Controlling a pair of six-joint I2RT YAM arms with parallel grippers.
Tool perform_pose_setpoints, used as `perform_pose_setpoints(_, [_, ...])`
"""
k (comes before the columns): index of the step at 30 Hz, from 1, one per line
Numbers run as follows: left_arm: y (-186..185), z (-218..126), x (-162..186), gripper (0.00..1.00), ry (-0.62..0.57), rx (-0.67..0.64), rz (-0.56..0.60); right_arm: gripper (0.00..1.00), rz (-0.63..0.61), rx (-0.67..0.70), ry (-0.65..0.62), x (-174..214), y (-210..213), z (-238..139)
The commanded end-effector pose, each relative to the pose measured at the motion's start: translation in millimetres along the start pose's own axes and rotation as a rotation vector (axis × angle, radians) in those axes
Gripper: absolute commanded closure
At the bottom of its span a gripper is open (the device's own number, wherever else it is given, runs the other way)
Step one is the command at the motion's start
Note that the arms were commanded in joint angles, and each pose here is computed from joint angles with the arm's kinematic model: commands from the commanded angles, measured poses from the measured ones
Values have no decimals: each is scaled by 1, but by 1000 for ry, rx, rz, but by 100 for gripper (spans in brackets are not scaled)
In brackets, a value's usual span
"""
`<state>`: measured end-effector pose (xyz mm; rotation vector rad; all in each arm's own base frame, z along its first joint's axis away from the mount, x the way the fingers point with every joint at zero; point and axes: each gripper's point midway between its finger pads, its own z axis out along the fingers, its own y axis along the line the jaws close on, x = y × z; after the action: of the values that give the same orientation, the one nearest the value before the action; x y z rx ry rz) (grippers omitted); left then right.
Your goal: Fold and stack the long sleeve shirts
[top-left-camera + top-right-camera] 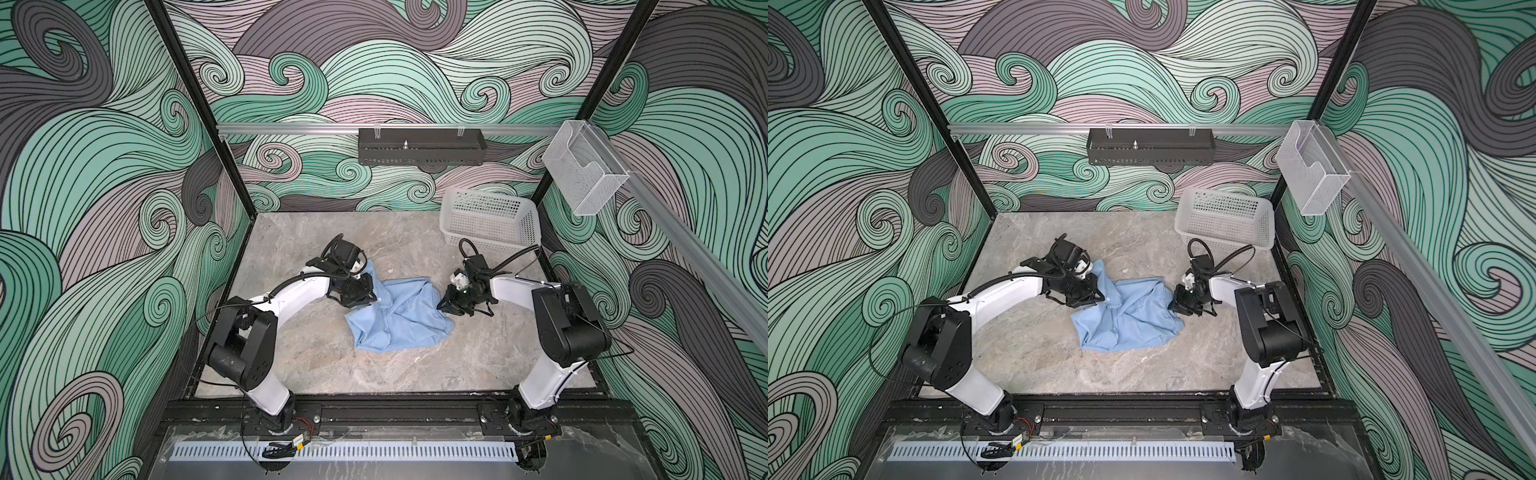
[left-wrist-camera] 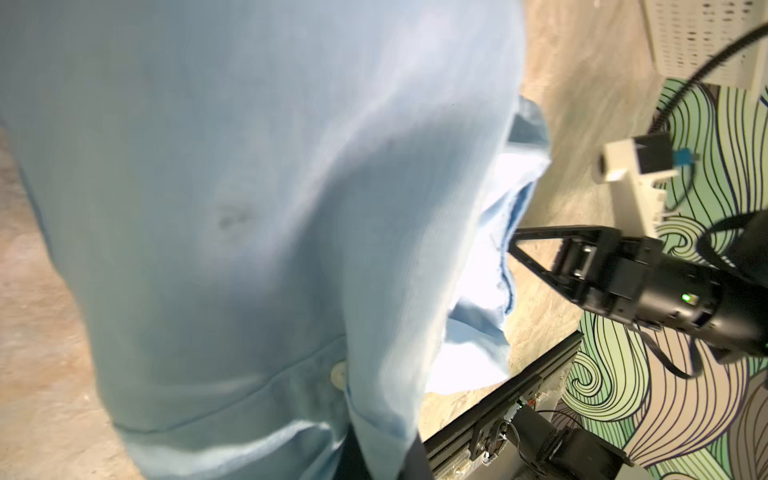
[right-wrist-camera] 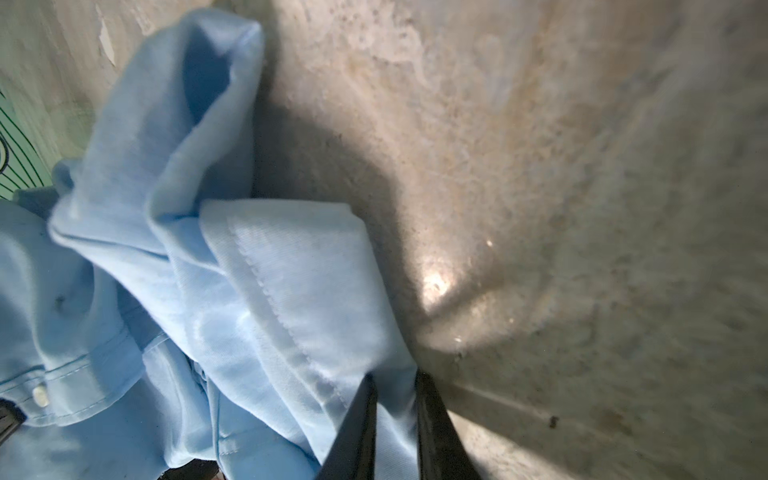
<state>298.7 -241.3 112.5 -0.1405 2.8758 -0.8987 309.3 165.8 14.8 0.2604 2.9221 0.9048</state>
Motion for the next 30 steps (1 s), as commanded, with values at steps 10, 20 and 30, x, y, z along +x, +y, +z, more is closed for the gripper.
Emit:
perform_pose_setpoints(10, [-48, 37, 17, 100, 64, -61, 64, 81, 0, -22, 36, 18, 7, 6])
perform_pose_setpoints(20, [-49, 24, 17, 100, 49, -84, 77, 80, -3, -27, 39, 19, 7, 7])
perform_pose_setpoints(30, [-79, 25, 14, 100, 12, -49, 113, 81, -2, -41, 38, 19, 10, 7])
